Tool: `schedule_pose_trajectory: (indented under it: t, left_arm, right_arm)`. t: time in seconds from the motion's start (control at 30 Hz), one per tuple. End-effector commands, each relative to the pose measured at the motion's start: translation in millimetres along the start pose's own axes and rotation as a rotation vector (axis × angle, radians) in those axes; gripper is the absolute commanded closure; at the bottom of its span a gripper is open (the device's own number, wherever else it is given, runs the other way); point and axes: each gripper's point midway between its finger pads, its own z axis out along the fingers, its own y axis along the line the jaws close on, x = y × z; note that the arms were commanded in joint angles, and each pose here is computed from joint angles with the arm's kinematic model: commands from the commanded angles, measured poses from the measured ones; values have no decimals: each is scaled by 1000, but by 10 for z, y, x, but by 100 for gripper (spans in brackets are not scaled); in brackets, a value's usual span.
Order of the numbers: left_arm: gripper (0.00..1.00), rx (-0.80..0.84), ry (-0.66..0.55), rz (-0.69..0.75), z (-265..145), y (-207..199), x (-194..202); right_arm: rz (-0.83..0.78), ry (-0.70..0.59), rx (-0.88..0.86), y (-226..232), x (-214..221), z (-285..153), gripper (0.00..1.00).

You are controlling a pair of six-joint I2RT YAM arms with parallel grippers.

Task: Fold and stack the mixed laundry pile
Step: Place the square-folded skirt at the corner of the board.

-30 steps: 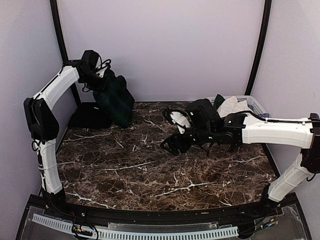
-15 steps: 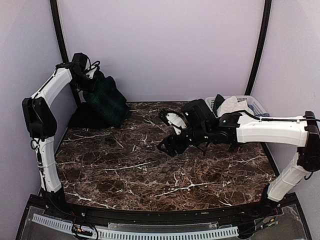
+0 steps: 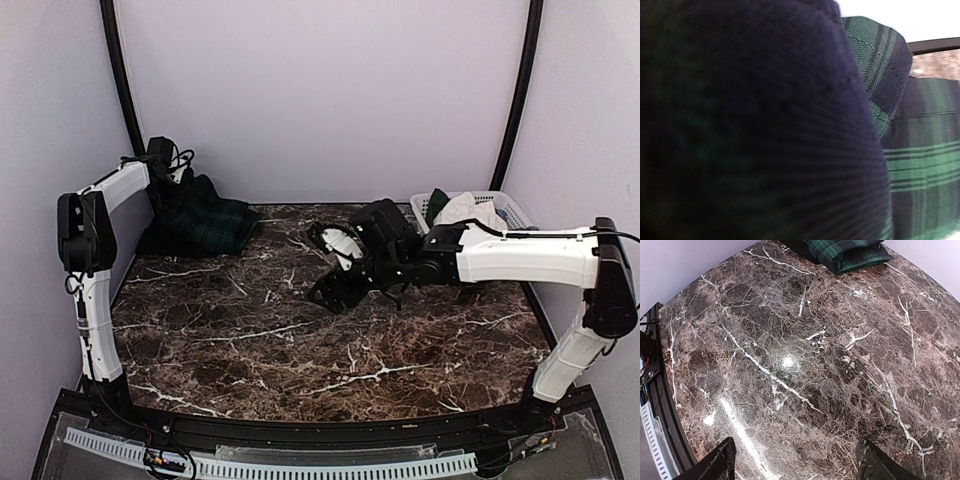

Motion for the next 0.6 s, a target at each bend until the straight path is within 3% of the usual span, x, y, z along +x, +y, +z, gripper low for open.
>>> schedule_pose_trajectory:
  t: [0.0,0.27,0.33,0.4,0.57]
  left_arm:
    - [100,-106,-66,-44,130,294,-51]
    - [91,-172,-7,-67,537,407,248]
    - [70,-211,23,-87,589,465,312]
    - [59,-241,46,-107,609,513,355]
    - [43,-368,58,-166,409,802,304]
  right_arm:
    - [-7,-22,-5,-5,-132,4,21]
    - [0,7,0,-22,-62,42,21]
    - [3,11,2,-25,-51,42,20]
    - [4,12,0,-19,-49,36,20]
    - [4,11,6,-25,-62,5,20]
